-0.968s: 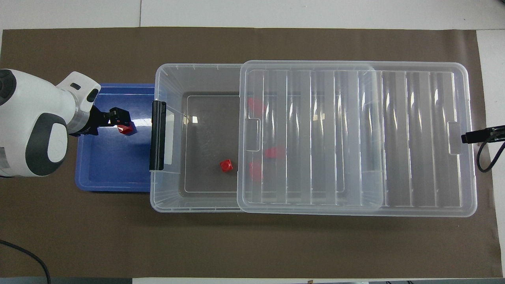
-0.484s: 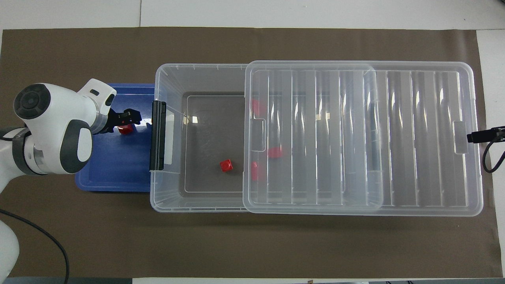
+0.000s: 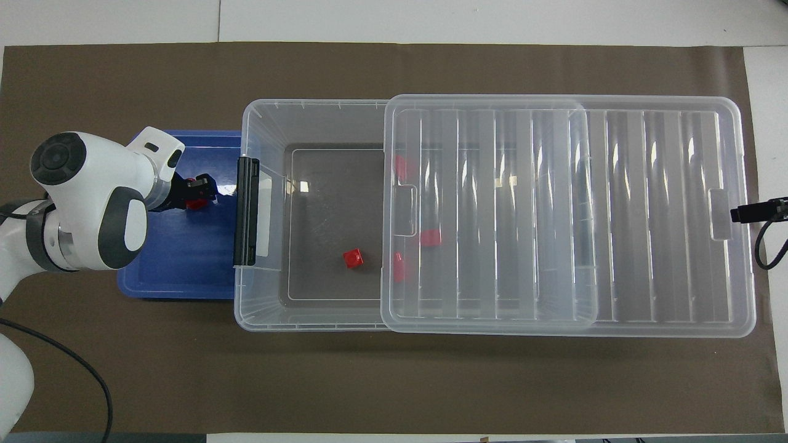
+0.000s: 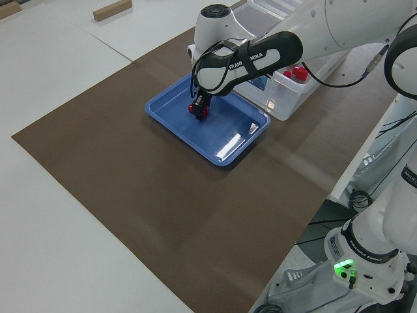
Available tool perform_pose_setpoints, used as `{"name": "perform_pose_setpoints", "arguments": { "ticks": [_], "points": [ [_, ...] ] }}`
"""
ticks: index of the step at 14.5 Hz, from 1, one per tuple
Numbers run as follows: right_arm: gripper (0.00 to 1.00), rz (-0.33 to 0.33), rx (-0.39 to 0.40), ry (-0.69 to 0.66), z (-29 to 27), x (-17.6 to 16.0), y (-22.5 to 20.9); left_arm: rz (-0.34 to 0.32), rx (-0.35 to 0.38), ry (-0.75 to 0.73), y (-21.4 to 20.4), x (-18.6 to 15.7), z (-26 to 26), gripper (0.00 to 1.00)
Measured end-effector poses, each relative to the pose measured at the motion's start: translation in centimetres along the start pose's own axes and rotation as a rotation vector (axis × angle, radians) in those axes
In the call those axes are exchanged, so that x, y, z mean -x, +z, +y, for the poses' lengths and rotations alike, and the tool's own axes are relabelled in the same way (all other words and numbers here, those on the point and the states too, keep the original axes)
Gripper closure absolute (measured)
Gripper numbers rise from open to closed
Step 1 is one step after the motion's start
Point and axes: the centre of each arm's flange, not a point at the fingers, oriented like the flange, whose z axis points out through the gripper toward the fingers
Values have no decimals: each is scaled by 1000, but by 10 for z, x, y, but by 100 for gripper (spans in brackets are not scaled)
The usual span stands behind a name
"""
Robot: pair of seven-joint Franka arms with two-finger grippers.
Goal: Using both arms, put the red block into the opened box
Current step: 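Grasp the red block in the blue tray with the left gripper, then carry the red block with the left gripper over the opened box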
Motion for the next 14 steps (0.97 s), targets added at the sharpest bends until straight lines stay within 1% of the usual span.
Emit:
{"name": "perform_pose_setpoints", "arguments": {
  "ticks": [2, 6, 9, 11, 14],
  "points": [
    [0, -16, -8, -29, -14, -11, -17, 8, 2, 1, -9, 0, 0, 65],
    [0, -39, -16, -19, -73, -39, -82, 12, -9, 27, -10, 1, 1, 66],
    [0, -56, -19, 12, -121, -44, -120, 29, -19, 46, -18, -1, 1, 66],
    [0, -63, -19, 42, -145, -40, -136, 52, -15, 54, -46, -2, 3, 66],
    [0, -81, -20, 80, -158, -32, -144, 49, -31, 88, -113, 2, 16, 66]
  ]
}}
